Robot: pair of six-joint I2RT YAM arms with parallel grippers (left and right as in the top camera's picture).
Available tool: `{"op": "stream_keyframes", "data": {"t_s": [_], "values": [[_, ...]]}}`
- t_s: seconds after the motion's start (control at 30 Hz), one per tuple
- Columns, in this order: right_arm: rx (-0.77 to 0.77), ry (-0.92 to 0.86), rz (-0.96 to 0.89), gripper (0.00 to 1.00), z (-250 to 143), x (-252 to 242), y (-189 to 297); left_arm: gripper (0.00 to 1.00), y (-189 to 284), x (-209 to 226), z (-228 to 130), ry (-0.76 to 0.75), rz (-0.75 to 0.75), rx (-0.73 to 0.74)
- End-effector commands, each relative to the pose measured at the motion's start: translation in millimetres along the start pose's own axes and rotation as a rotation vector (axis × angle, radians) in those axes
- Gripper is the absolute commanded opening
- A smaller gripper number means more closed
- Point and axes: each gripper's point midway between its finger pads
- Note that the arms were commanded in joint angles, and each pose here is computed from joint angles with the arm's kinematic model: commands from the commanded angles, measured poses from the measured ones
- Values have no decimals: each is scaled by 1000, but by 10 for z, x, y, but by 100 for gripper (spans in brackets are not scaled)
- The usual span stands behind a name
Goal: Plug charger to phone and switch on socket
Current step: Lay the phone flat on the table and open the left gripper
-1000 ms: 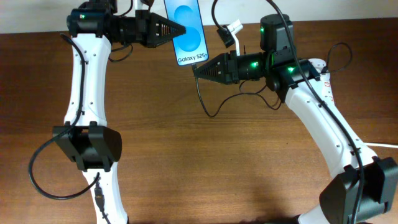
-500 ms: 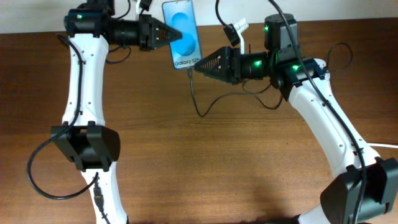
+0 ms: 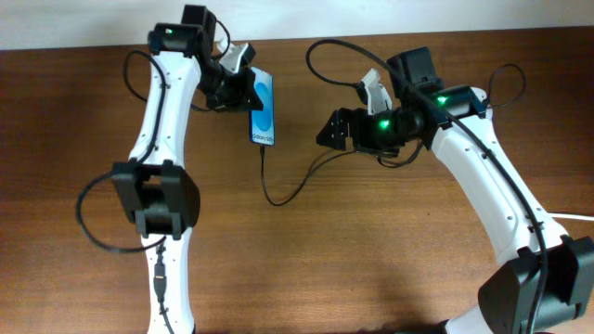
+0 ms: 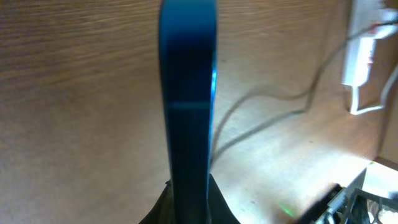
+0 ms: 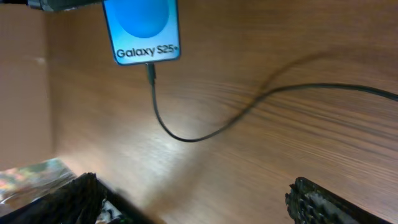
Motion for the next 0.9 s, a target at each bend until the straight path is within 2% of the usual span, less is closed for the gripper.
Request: {"op": "stream_keyframes", "data": {"t_s": [0.0, 0.17, 0.43, 0.5, 0.63, 0.77, 0.87], "values": [[-57, 17, -70, 98, 79, -100, 81, 0, -187, 183, -21, 28, 4, 23], [-42, 8, -78, 98, 40, -124, 78, 0, -474, 406, -211, 101, -16, 108], [-41, 7, -78, 99, 39, -124, 78, 0, -703, -27, -542, 66, -290, 237], [-39, 5, -80, 98, 32, -129, 78, 0, -766, -87, -528, 41, -283, 241], [-29, -2, -89, 98, 5, -152, 78, 0, -887, -52, -344, 104, -249, 186], [-30, -2, -89, 98, 7, -150, 79, 0, -1038, 9, -414, 178, -254, 222], [-31, -1, -88, 98, 11, -148, 78, 0, -1131, -35, -438, 176, -268, 237]]}}
Point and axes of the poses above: each gripper's point midway between its finger pads, its own y axis back along the fingers, its own x axis along the line the jaws close on, z = x × y, and after that the axes turned 13 degrees about -y, right-handed
